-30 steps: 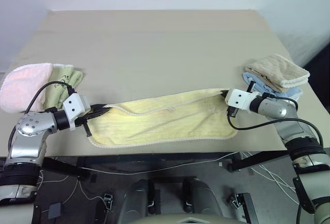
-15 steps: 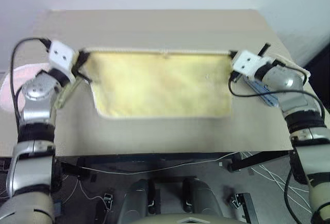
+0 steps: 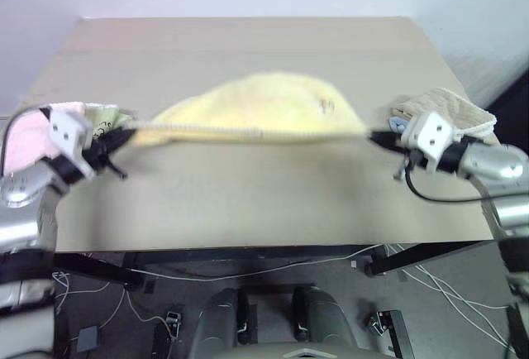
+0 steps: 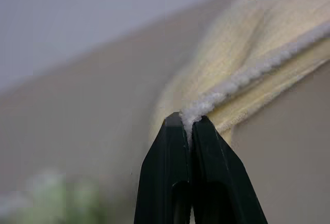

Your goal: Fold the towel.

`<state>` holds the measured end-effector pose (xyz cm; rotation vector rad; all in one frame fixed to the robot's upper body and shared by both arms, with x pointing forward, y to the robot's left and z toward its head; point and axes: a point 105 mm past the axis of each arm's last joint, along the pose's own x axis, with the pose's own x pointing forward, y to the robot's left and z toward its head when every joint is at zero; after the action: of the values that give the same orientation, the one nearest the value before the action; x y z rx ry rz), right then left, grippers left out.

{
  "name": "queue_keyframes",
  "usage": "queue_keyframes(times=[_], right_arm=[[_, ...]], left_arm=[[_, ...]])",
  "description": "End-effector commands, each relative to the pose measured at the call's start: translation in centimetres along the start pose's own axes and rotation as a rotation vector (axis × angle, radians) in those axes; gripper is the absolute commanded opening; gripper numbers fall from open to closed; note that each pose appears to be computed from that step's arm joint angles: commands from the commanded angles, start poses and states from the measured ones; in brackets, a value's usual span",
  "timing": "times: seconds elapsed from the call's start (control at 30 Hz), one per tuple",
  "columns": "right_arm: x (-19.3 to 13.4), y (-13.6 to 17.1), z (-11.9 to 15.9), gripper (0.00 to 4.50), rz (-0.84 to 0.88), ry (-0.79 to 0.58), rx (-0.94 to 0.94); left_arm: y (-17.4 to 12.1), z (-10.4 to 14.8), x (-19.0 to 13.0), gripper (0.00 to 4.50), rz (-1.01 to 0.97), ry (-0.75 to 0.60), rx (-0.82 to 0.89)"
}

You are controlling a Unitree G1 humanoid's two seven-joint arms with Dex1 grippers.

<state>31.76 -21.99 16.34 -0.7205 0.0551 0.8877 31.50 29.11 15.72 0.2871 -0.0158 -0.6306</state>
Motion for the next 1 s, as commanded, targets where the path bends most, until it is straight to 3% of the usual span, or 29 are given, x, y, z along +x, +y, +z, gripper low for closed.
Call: queue_keyframes(times=[0.03, 0.17, 0.33, 0.43, 0.6, 0.77, 1.0], right_arm=[[-1.2, 0.5, 1.6, 0.04, 0.054, -0.012, -0.001], [-2.8, 2.1, 1.0, 0.04, 0.167, 0.049, 0.081], [-3.6, 1.8, 1.0, 0.04, 0.177, 0.083, 0.069], [-2.4, -0.7, 1.0, 0.04, 0.061, 0.089, -0.009], [0.8, -4.3, 0.3, 0.04, -0.104, 0.092, -0.067], [3.9, -6.0, -1.1, 0.04, -0.193, 0.119, -0.105], [6.3, -7.2, -1.9, 0.04, -0.271, 0.116, -0.115]], left_arm=[[0.0, 1.8, -1.6, 0.0, -0.045, -0.005, 0.004], [-1.7, -0.7, -4.4, 0.0, -0.142, 0.148, -0.084], [-2.6, -0.2, -5.4, 0.0, -0.184, 0.161, -0.119], [-1.7, -0.1, -4.2, 0.0, -0.125, 0.146, -0.075], [2.5, -0.6, -1.1, 0.0, 0.117, 0.132, 0.051], [4.7, -1.8, 1.1, 0.0, 0.23, 0.167, 0.108], [5.3, -3.1, 3.0, 0.0, 0.274, 0.214, 0.155]])
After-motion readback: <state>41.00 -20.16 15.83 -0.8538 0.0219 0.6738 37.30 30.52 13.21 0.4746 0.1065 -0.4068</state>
